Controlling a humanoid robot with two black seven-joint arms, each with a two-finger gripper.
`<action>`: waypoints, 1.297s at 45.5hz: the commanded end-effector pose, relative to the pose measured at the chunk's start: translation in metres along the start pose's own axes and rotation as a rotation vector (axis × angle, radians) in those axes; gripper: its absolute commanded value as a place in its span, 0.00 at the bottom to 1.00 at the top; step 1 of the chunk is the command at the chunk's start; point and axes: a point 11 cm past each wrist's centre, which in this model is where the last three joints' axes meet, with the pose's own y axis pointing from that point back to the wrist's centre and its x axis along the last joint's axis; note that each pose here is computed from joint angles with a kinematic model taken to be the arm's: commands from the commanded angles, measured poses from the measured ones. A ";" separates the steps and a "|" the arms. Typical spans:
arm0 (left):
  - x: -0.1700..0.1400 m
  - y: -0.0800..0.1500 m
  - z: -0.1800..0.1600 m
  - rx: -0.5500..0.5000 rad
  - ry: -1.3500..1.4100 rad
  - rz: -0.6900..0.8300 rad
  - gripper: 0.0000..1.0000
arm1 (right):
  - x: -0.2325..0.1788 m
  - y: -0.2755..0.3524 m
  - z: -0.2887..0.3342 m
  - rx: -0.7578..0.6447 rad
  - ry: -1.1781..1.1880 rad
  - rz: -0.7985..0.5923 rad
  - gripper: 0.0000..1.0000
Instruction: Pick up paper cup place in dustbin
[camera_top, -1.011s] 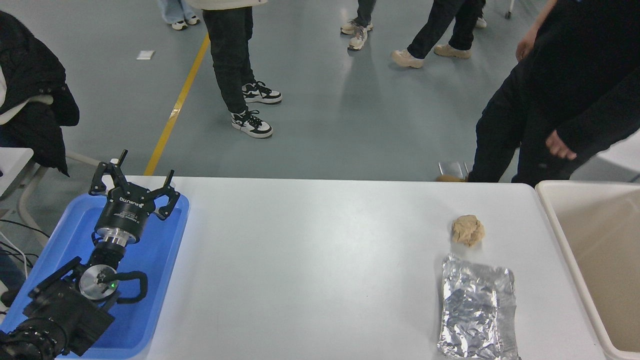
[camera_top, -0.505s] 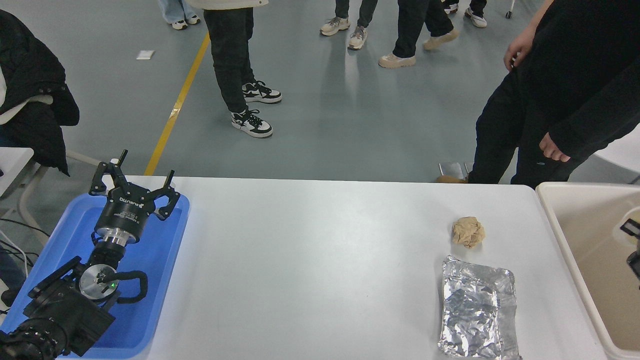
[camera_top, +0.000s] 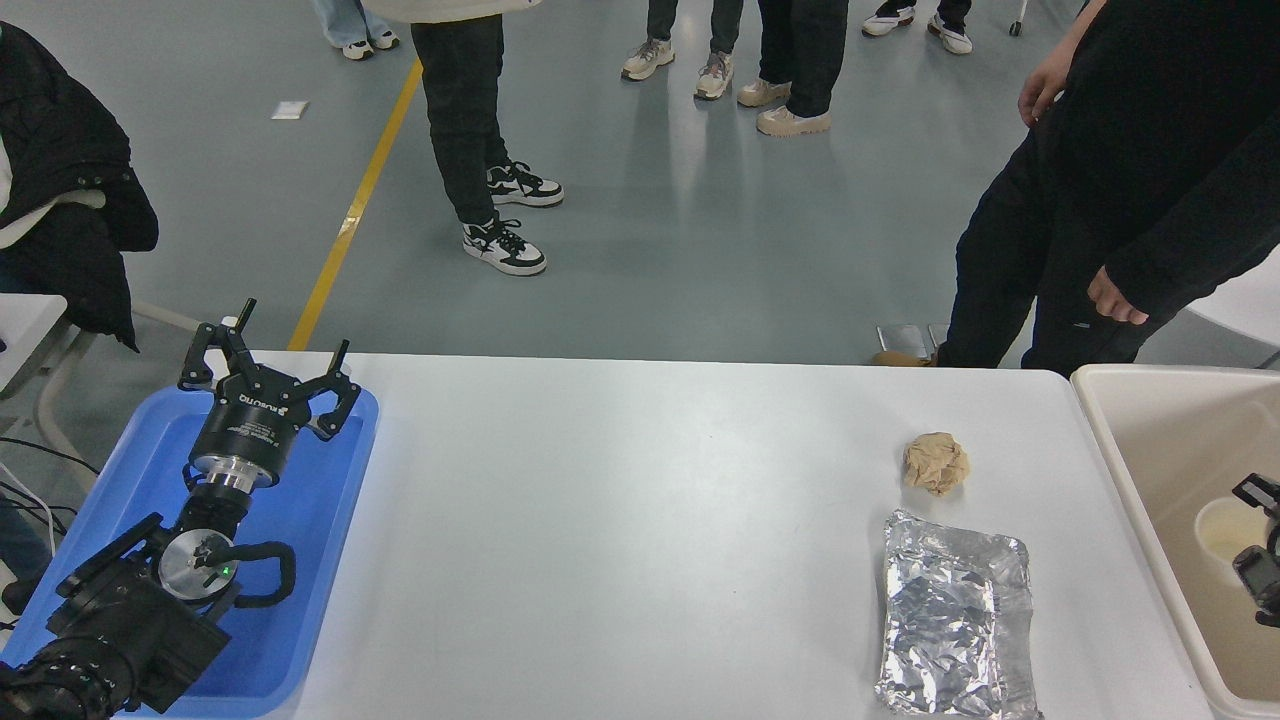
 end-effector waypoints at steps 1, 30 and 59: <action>0.000 0.000 0.000 0.000 0.000 0.000 1.00 | 0.021 0.002 -0.022 0.041 -0.010 -0.001 1.00; 0.000 0.000 0.000 0.001 0.000 0.000 1.00 | 0.133 0.137 -0.232 0.462 0.235 -0.146 1.00; 0.000 0.000 0.000 0.000 0.000 0.000 1.00 | 0.136 0.322 -0.205 0.508 0.693 -0.769 1.00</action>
